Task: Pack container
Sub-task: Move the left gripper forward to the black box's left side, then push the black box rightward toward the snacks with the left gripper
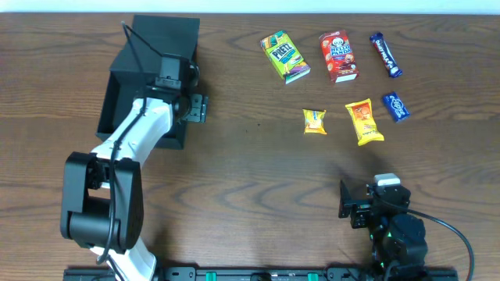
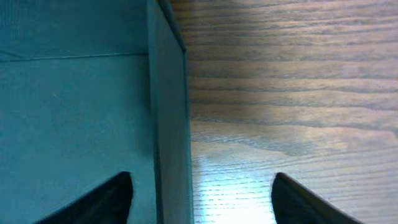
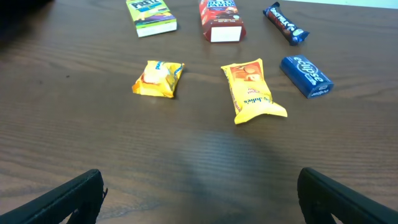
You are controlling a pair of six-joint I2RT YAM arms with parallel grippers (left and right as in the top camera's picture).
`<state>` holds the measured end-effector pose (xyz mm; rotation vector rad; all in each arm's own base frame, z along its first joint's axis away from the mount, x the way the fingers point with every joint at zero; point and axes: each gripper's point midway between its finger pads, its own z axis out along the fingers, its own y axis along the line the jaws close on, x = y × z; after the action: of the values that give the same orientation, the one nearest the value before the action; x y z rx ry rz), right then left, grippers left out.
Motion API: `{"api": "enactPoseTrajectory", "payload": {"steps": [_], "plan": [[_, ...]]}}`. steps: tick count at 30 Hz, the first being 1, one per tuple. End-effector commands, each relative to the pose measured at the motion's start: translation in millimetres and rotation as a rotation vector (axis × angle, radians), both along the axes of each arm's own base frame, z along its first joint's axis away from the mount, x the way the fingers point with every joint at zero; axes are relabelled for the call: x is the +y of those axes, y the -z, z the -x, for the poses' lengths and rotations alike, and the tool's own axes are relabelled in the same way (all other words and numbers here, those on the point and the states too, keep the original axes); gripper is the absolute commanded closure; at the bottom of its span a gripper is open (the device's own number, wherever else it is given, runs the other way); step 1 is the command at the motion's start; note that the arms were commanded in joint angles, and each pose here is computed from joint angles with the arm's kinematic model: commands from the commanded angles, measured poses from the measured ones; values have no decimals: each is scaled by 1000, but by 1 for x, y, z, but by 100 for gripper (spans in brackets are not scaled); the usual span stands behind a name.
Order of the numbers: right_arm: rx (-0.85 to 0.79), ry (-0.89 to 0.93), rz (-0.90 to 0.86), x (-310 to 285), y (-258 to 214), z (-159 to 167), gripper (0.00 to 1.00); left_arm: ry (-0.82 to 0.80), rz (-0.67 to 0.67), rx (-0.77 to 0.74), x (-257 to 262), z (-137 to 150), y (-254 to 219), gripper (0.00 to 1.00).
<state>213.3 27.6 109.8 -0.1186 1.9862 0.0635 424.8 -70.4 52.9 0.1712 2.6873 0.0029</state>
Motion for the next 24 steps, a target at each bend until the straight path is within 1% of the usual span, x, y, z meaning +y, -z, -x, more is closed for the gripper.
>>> {"api": "enactPoseTrajectory", "payload": {"steps": [1,2,4,7,10,12,14,17,24], "plan": [[0,6,-13,0,0,0,1,-29,-63,-6,11,-2,0,43],[0,6,-13,0,0,0,1,-30,-63,-4,11,-2,1,49],[0,6,-13,0,0,0,1,-30,-64,1,11,-1,3,57],[0,6,-13,0,0,0,1,-39,-63,19,11,0,11,65],[0,6,-13,0,0,0,1,-52,-58,31,11,1,16,69],[0,6,-13,0,0,0,1,-51,-58,28,11,0,15,74],[0,6,-13,0,0,0,1,-66,-50,23,10,-1,15,83],[0,6,-13,0,0,0,1,-109,-28,20,10,-1,15,94],[0,6,-13,0,0,0,1,-185,43,23,-4,0,15,94]]}}
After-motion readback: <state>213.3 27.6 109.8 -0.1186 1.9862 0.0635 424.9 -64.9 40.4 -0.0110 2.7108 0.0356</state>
